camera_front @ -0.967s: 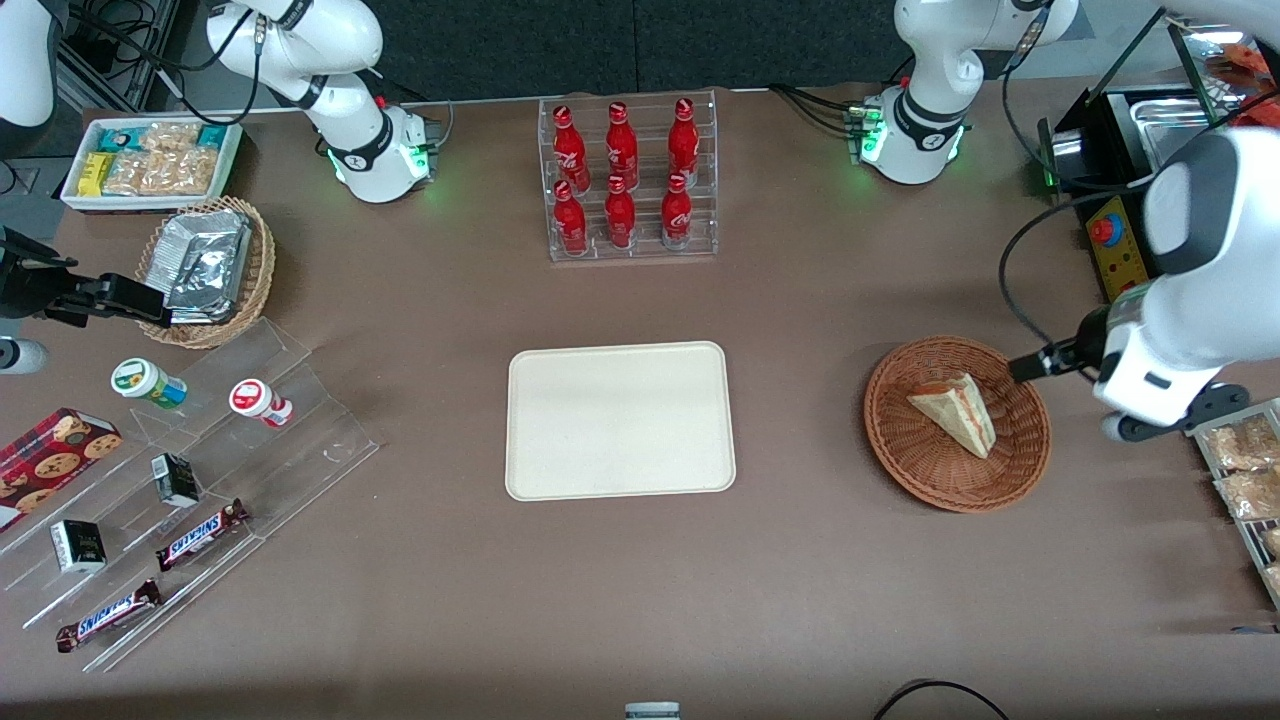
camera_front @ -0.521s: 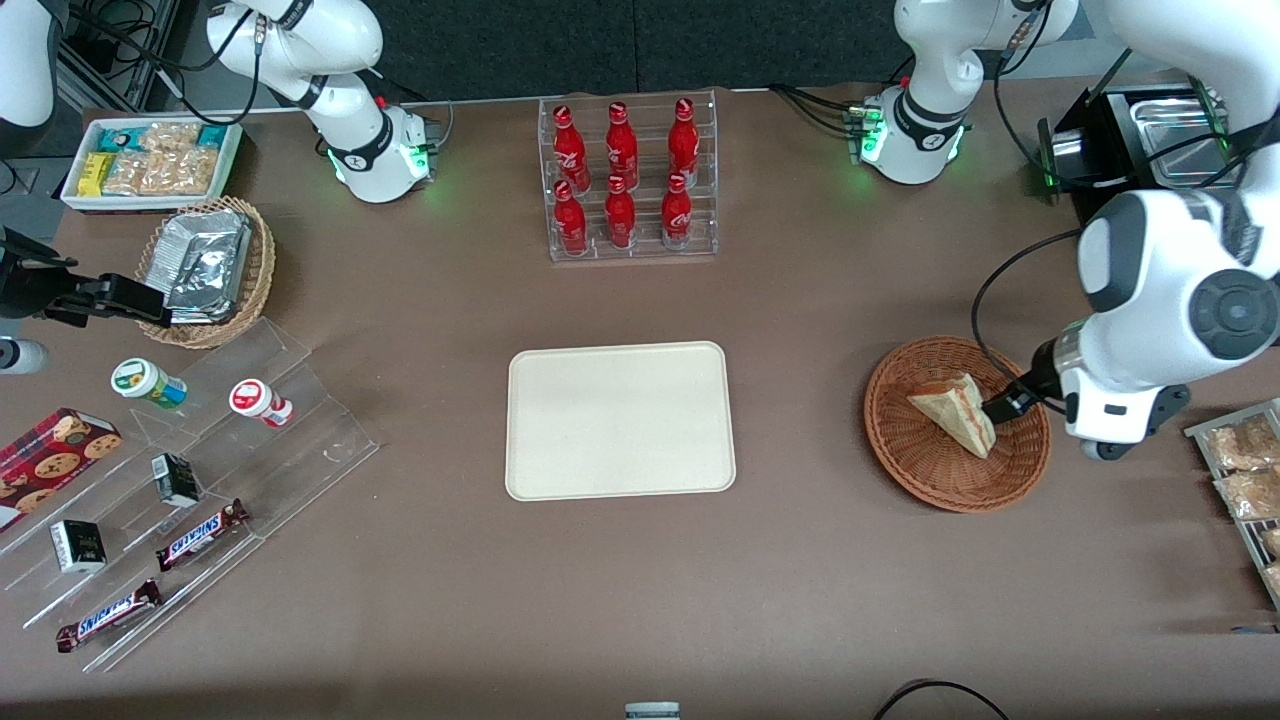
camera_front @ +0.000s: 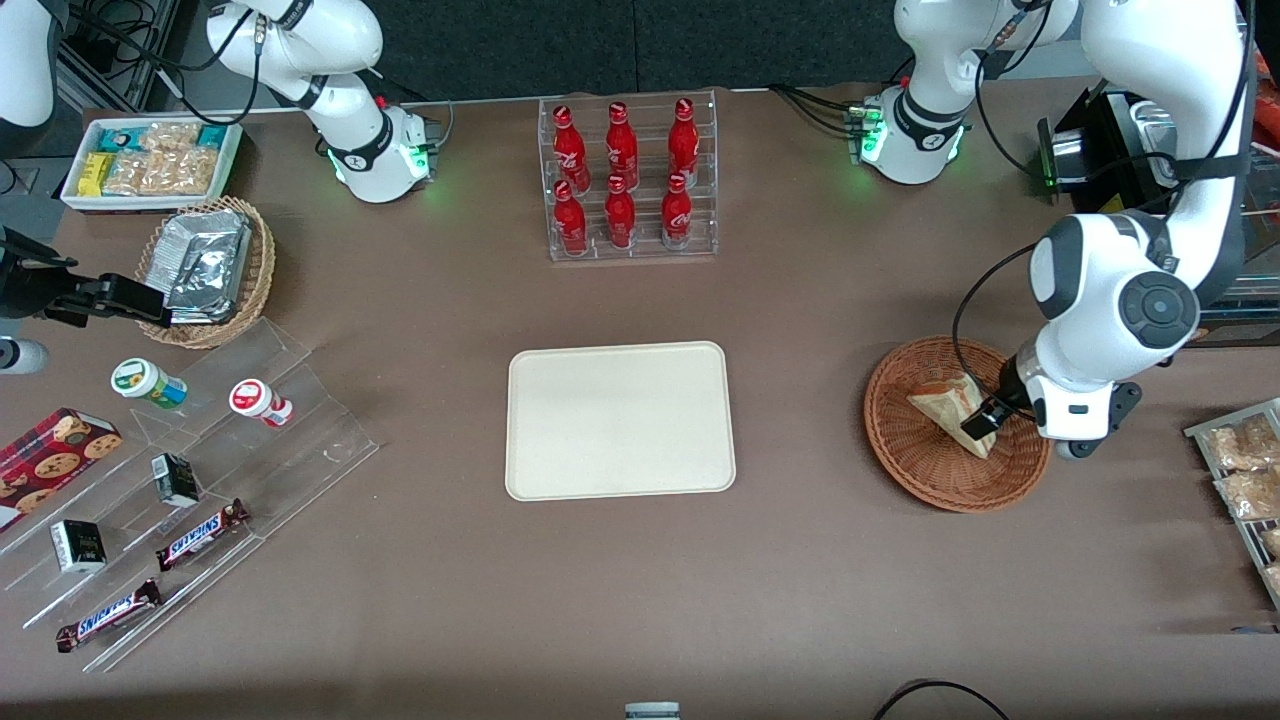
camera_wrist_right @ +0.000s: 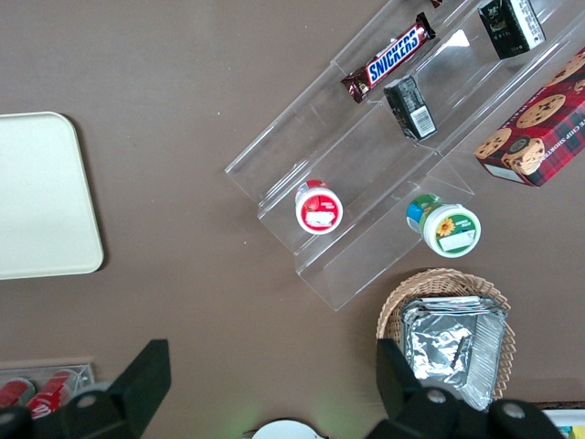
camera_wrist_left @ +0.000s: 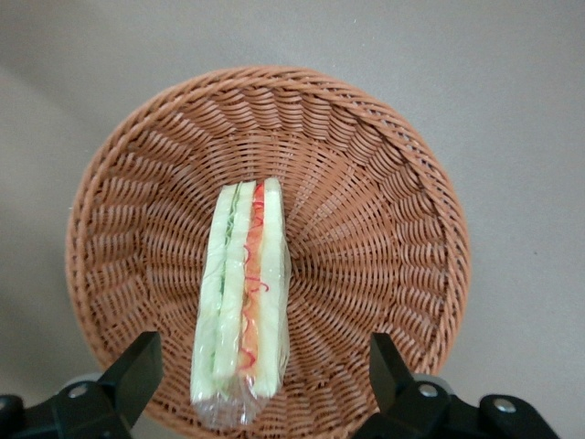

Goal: Place sandwich from basket to tray
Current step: 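Lower the left gripper around the sandwich and close its fingers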

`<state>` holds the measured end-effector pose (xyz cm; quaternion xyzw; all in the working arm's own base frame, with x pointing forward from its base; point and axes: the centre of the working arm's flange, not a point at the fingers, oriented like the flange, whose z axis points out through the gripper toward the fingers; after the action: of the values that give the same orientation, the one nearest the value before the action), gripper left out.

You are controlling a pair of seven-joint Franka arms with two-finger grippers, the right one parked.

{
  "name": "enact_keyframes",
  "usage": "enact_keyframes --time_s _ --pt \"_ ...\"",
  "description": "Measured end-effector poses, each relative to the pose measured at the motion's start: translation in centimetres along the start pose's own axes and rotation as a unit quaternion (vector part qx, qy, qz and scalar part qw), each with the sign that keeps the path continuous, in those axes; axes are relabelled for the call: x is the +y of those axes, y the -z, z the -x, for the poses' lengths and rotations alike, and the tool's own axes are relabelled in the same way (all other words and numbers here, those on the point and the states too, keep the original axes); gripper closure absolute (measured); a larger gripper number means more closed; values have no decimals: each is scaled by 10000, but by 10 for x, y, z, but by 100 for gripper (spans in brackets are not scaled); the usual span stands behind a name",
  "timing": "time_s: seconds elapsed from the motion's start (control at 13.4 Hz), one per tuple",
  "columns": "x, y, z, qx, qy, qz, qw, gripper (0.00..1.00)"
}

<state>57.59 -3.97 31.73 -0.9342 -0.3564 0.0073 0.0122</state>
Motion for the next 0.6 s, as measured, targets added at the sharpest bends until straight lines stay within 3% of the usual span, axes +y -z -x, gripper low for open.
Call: enact_keyframes --time_s 0.22,0.6 --pt "-11 -28 11 60 2 70 10000 0" --pt "-18 -44 18 6 9 16 10000 0"
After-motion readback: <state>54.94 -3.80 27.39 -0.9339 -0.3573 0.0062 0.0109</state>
